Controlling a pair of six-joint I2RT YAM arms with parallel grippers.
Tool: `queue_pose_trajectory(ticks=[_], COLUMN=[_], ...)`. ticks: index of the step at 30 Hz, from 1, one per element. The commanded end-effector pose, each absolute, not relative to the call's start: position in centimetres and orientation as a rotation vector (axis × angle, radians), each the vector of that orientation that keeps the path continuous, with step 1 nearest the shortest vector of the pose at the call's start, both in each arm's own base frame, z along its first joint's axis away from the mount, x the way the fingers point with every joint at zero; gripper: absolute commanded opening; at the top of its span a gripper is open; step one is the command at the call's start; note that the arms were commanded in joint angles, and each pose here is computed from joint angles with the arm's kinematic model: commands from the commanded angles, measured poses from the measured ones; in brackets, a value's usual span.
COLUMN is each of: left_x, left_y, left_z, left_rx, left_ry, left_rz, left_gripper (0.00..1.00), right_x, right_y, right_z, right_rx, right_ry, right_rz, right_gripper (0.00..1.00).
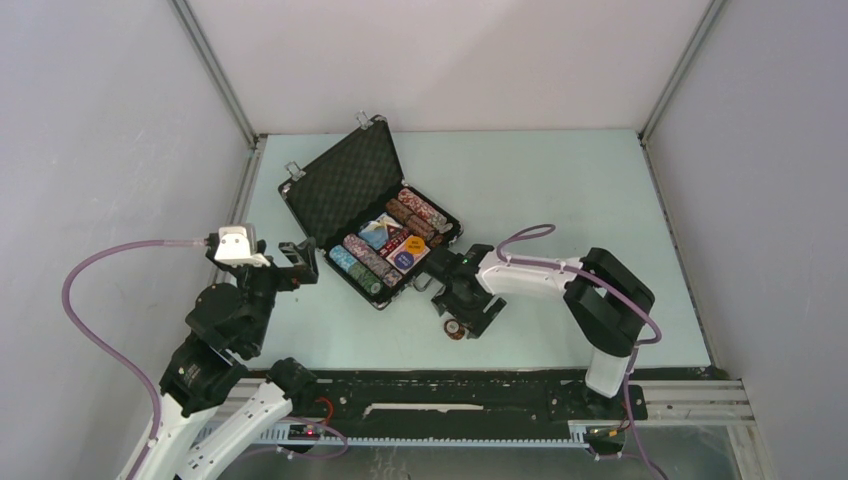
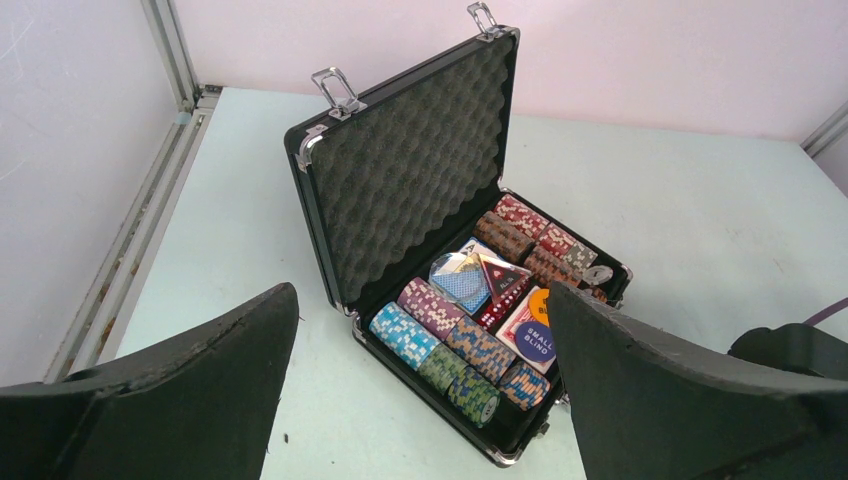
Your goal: Pack up texas hold em set
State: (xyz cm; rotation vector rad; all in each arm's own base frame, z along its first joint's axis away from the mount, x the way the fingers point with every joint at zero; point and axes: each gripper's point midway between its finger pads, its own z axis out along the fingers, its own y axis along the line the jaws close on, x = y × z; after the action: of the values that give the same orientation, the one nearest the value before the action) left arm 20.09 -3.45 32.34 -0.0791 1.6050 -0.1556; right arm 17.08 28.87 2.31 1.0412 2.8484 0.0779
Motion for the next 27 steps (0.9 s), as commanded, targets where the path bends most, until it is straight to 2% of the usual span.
queue_pose_trajectory(ticks=[1, 27], left_x=[20.2, 20.1], left_y=[-3.8, -3.8], left_z=[32.6, 32.6], left_rx=[-0.058, -0.058], left_ry=[1.584, 1.581], left_rz=[-0.166, -0.169], left_gripper=[1.00, 1.00], right_x=[17.0, 16.1], right_y=[29.5, 28.2], right_z=[1.8, 0.9], right_rx=[1.122, 1.156], right_ry=[2.812, 2.784], right_rz=[0.075, 0.010], right_gripper=[0.88, 0.54])
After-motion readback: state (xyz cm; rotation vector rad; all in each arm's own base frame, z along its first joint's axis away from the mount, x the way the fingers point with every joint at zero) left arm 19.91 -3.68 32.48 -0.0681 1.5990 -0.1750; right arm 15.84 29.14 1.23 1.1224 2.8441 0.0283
